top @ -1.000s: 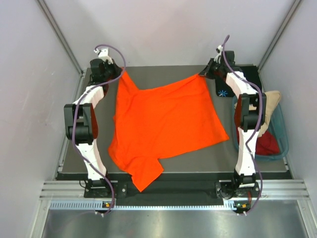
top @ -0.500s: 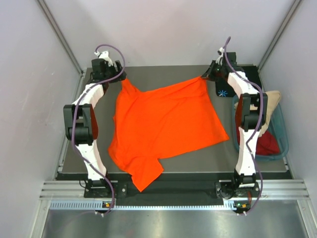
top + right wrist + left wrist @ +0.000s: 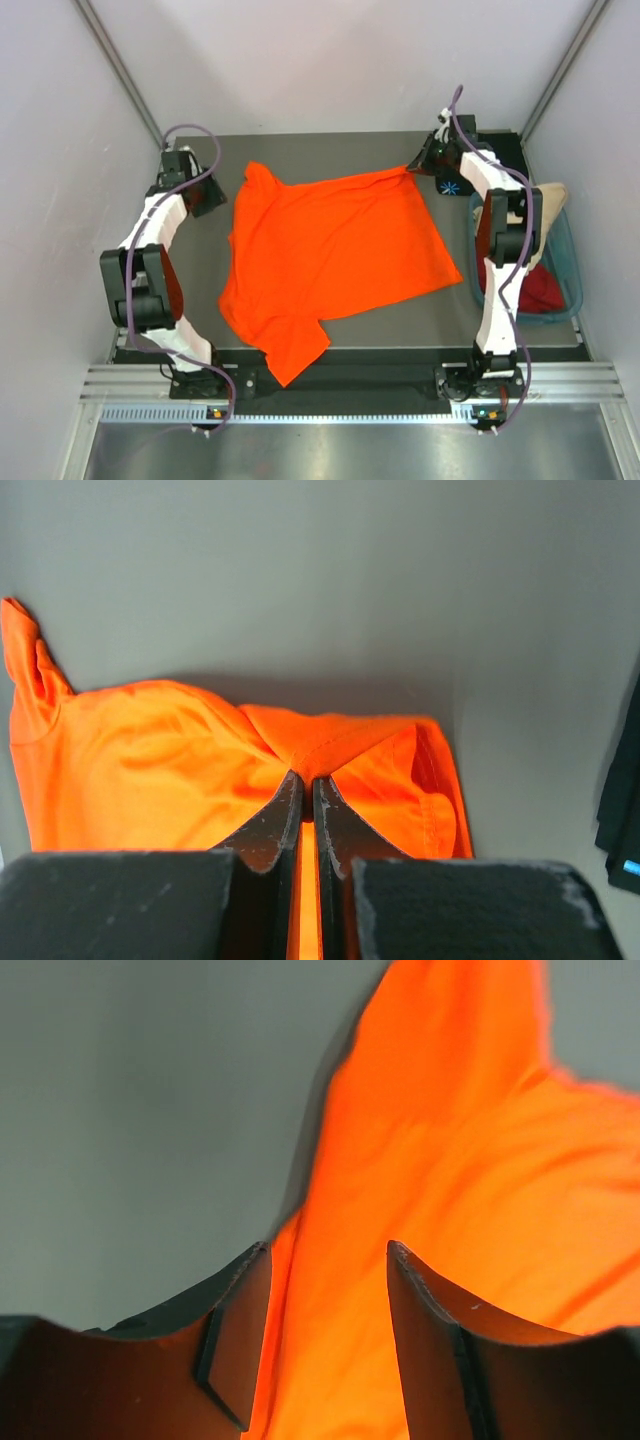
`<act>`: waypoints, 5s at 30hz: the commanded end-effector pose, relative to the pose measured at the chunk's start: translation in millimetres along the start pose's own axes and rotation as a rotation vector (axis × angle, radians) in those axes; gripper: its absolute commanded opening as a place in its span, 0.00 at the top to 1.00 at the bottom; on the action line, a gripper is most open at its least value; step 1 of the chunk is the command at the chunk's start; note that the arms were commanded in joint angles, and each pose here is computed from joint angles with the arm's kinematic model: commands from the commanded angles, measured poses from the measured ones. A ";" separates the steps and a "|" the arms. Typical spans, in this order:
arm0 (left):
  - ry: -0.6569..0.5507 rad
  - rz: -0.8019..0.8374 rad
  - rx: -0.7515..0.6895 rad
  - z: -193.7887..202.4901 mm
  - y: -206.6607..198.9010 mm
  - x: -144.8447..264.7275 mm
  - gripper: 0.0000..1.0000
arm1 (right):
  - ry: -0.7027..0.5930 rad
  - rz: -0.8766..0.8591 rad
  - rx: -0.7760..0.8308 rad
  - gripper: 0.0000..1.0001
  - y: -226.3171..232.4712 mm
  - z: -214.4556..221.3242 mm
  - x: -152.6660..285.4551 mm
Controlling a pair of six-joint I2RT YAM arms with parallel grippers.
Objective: Fold and stack the t-shirts
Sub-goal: Flatten the tshirt out, then fold the tshirt
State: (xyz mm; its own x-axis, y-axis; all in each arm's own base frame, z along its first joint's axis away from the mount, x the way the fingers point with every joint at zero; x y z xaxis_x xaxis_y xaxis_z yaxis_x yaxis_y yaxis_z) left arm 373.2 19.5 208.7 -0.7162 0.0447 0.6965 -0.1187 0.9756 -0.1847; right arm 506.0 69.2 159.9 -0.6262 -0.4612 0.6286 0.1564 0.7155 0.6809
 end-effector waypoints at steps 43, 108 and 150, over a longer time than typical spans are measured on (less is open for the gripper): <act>0.358 -0.207 0.150 64.6 43.5 -43.0 1.00 | -0.086 -0.088 0.067 1.00 28.2 -21.9 34.8; 0.202 0.175 -0.255 -4.4 -7.7 -128.7 0.76 | -0.029 -0.046 0.031 1.00 14.9 0.2 30.8; -0.348 0.006 -0.278 -127.0 -28.4 4.4 1.00 | -0.057 -0.256 -0.085 1.00 47.0 -45.8 -9.8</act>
State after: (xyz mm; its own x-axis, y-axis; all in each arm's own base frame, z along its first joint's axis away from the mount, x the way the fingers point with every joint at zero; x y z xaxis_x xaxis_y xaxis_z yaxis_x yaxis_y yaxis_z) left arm 477.5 17.7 272.0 -0.8734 0.0434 0.4851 0.0546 0.9985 0.0091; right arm 556.5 85.9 150.3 -0.6503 -0.5854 0.4842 0.1486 0.5270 0.8367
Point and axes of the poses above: each gripper's point midway between its finger pads, its own x axis back along the fingers, its own y axis along the line the jaws close on, z = x × y, the point moved 10 cm from there along x, back along the fingers, and after that the axes turned 14 degrees about -x, right-handed, at the moved point
